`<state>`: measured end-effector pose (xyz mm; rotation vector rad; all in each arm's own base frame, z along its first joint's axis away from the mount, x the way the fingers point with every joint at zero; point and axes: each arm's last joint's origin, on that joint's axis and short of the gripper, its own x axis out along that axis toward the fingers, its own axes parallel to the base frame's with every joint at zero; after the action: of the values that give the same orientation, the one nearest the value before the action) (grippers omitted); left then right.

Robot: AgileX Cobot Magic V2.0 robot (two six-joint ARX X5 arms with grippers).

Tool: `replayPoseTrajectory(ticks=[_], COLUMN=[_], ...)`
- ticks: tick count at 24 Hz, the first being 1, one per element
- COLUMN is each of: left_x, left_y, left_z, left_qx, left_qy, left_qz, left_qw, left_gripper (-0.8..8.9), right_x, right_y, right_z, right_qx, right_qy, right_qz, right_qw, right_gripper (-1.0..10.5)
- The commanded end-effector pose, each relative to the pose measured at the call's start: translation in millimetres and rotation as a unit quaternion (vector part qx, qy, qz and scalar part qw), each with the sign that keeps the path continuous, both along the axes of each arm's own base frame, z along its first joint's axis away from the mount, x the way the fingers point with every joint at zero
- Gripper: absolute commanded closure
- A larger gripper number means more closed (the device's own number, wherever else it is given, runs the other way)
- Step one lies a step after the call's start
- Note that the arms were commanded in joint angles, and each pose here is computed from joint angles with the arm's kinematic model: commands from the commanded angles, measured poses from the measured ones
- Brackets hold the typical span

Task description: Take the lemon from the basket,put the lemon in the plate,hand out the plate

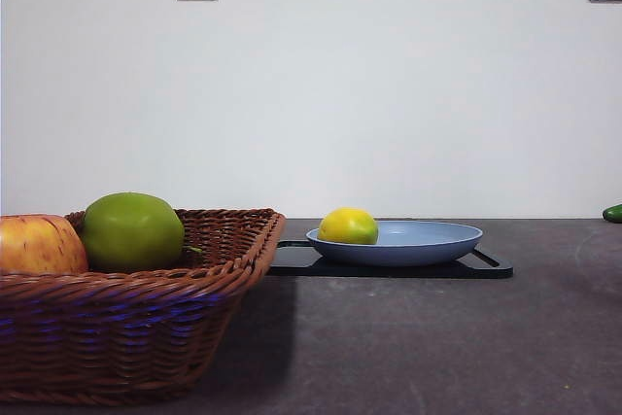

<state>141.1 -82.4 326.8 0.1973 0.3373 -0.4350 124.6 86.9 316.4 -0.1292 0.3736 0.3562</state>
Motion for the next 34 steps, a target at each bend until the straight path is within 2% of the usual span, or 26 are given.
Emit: replayPoseTrajectory(ticks=[1, 3, 5, 9, 21, 24, 26, 30, 34], left_x=[-18, -30, -36, -36, -36, -46, -57, -77, -80], left_y=[10, 17, 21, 21, 21, 29, 38, 59, 71], left_z=[-36, -56, -61, -60, -61, -57, -53, -54, -69], left_qx=[-0.052, -0.089, -0.101, -0.103, -0.102, -0.113, -0.087, -0.089, -0.088], left_qy=[-0.006, -0.019, -0.026, -0.029, -0.027, -0.048, -0.087, -0.129, -0.162], left_qz=[0.009, 0.007, 0.009, 0.009, 0.009, 0.013, 0.014, 0.071, 0.151], left_qw=[0.999, 0.996, 0.994, 0.994, 0.994, 0.992, 0.992, 0.985, 0.971], left_gripper=[8.07, 8.07, 8.07, 8.05, 8.05, 8.05, 8.05, 8.05, 8.05], right_x=[-11, -18, -22, -24, -24, -24, -25, -25, -25], right_y=[-6, -12, -16, -19, -19, -19, -19, -20, -20], right_z=[-23, -41, -49, -47, -47, -46, -46, -46, -46], right_qx=[0.038, 0.067, 0.063, 0.063, 0.065, 0.065, 0.066, 0.066, 0.067], right_qy=[-0.041, -0.059, -0.052, -0.062, -0.065, -0.065, -0.066, -0.066, -0.067], right_qz=[0.0, -0.004, -0.01, -0.027, -0.027, -0.027, -0.027, -0.027, -0.027], right_qw=[0.998, 0.996, 0.997, 0.996, 0.995, 0.995, 0.995, 0.995, 0.995], right_gripper=[9.4, 9.4, 9.4, 9.4, 9.4, 9.4, 9.4, 9.4, 9.4])
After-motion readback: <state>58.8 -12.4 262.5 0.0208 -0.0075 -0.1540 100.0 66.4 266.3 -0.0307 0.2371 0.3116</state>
